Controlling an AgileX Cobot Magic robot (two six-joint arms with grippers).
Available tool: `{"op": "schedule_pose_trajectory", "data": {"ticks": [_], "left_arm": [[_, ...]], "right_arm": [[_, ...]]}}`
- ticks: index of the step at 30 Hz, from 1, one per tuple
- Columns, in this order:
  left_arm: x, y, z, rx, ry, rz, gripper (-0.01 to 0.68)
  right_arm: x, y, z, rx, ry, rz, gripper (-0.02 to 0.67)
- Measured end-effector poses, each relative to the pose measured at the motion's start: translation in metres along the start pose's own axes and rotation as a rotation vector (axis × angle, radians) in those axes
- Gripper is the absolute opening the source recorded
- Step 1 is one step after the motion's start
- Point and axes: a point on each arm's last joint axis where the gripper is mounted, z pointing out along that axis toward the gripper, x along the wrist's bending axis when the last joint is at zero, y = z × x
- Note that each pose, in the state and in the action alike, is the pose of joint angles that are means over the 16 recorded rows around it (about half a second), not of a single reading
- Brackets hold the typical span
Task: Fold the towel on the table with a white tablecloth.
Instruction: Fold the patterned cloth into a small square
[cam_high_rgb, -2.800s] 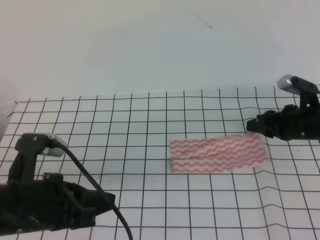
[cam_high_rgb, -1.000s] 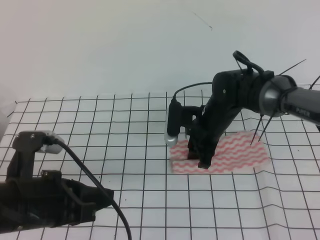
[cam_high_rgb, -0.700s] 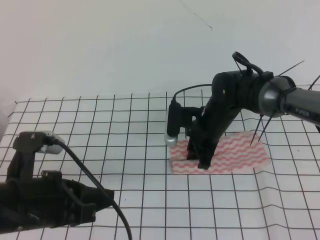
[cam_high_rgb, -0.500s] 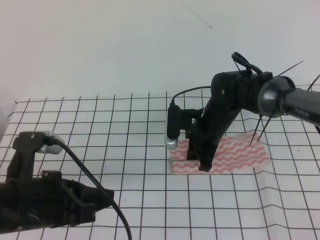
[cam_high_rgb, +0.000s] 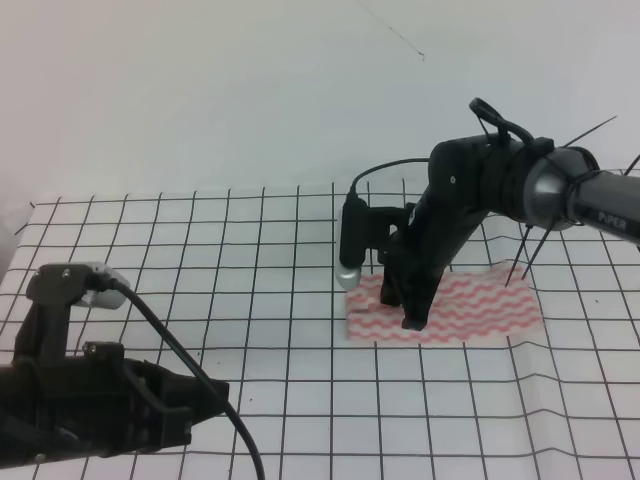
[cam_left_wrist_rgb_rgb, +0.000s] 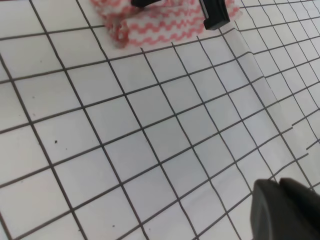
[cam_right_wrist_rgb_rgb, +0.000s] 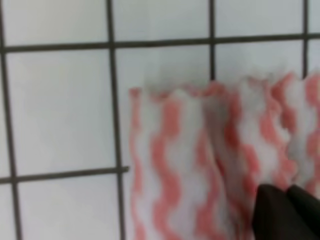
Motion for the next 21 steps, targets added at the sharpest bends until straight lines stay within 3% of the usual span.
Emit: {"op": "schedule_pose_trajectory", "data": {"ticks": [14, 21], "left_arm": [[-0.001, 0.000, 0.000, 0.004, -0.005, 0.002, -0.002], [-0.001, -0.001, 0.000, 0.009, -0.011, 0.005, -0.002]], "right_arm": [[-0.009, 0.001, 0.006, -0.032, -0.093, 0.016, 0.004], [-0.011, 0.000, 0.008, -0.024, -0.121, 0.048, 0.068]]}}
